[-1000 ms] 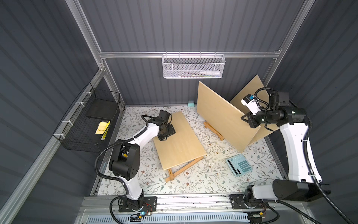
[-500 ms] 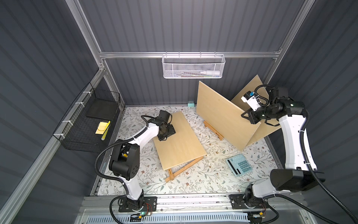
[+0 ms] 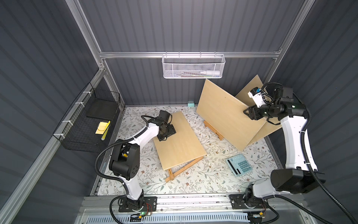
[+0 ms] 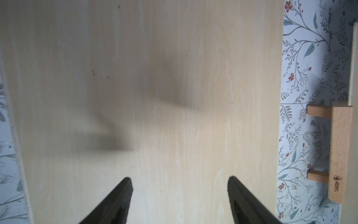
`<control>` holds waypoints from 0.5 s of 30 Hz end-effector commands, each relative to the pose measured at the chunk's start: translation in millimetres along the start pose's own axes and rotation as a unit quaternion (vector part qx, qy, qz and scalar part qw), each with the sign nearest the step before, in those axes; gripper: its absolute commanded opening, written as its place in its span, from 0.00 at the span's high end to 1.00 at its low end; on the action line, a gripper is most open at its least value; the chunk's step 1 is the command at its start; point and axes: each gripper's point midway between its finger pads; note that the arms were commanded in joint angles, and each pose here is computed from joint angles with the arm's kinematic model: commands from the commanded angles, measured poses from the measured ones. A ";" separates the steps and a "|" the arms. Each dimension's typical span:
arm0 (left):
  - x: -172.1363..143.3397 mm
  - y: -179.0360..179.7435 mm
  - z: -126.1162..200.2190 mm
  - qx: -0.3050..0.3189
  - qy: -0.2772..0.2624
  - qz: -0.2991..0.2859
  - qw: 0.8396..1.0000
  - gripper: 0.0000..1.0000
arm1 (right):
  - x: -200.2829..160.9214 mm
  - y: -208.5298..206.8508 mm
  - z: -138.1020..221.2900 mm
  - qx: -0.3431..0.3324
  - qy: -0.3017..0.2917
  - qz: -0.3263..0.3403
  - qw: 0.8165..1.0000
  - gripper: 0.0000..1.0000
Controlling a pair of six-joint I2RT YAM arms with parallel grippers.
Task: Assemble the easel
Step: Place the drawing board on the easel.
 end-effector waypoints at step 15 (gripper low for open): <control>5.5 2.1 0.7 0.009 -0.003 -0.002 1.000 0.13 | 51.3 -8.5 33.7 -0.050 -0.120 -0.056 0.990 0.22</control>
Point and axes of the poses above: each gripper's point midway between its finger pads, its own z axis back along the fingers, its own y axis along the line the jaws close on, x = y × z, and after that the axes turned 9 degrees about z, right-handed
